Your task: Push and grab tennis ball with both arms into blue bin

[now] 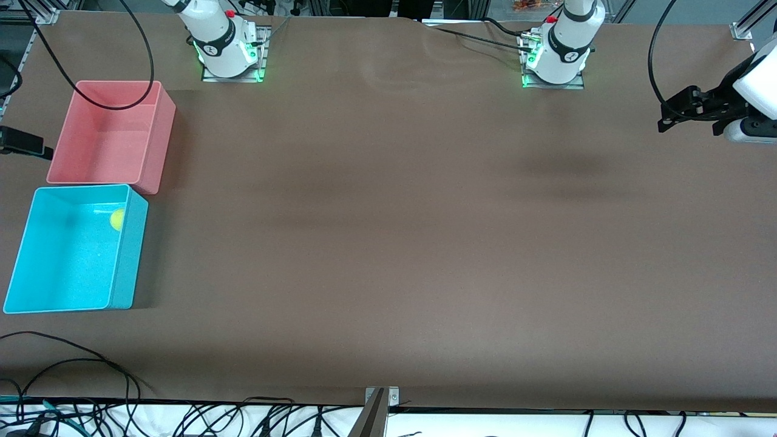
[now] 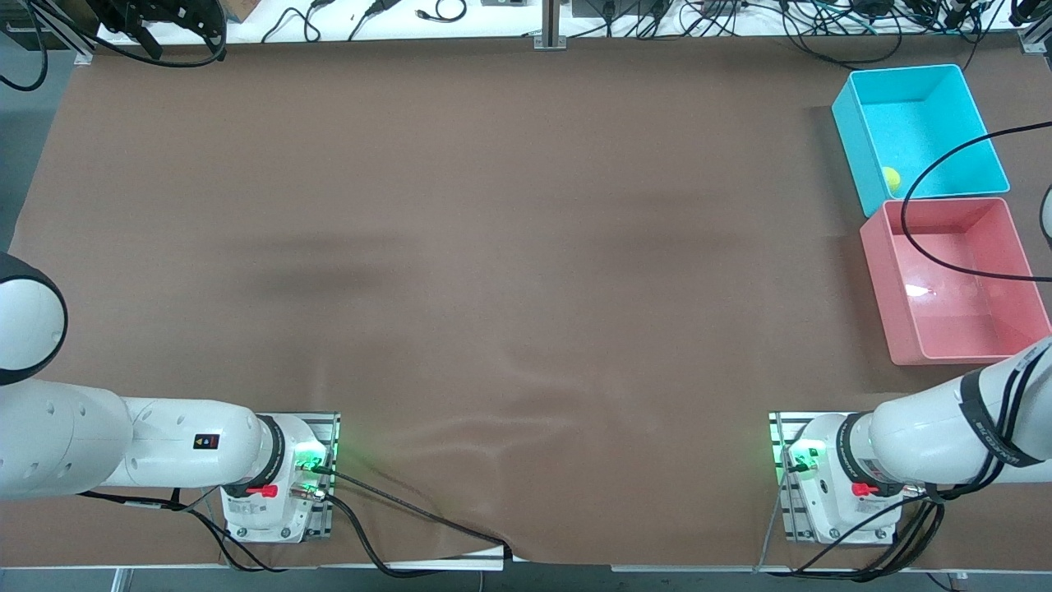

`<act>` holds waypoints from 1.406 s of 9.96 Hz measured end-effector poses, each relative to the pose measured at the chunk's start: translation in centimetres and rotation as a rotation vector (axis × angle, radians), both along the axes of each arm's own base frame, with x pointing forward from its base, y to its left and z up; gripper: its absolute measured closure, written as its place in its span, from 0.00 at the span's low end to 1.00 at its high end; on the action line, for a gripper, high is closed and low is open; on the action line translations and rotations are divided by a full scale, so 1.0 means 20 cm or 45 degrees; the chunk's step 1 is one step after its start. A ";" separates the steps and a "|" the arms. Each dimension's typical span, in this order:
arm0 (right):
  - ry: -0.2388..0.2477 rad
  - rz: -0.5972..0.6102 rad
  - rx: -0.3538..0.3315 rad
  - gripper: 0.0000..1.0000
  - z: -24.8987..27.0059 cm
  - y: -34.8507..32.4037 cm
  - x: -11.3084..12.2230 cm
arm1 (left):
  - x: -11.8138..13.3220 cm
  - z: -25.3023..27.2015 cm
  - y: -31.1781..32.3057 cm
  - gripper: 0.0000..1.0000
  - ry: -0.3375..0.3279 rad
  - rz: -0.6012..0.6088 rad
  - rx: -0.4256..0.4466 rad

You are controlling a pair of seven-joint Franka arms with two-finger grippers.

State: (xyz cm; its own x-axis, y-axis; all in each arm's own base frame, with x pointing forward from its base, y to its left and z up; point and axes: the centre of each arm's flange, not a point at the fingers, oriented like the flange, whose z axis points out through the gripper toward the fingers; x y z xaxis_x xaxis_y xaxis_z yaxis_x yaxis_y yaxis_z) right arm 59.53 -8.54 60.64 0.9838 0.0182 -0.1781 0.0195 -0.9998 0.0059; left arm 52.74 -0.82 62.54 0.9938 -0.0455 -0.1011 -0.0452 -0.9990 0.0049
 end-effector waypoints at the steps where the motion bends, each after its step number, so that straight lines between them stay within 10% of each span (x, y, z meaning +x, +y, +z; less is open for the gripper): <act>1: -0.046 0.019 0.007 0.00 0.01 0.04 -0.03 | 0.00 0.00 -0.02 0.00 0.000 -0.007 0.000; 4: -0.212 -0.056 0.021 0.00 -0.07 0.11 -0.27 | 0.00 0.00 -0.03 0.00 0.001 -0.014 0.000; 14: -0.192 -0.030 0.008 0.00 -0.16 0.29 -0.28 | 0.02 0.03 -0.06 0.00 -0.019 -0.029 0.000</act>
State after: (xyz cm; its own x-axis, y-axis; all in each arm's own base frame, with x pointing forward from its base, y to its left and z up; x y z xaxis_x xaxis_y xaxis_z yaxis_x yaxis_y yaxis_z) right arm 53.97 -2.73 57.46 0.9996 -0.0045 -0.0281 -0.0044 -1.0000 0.0007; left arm 53.22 -2.03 63.12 0.9940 -0.0679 -0.0859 -0.0678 -0.9977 0.0043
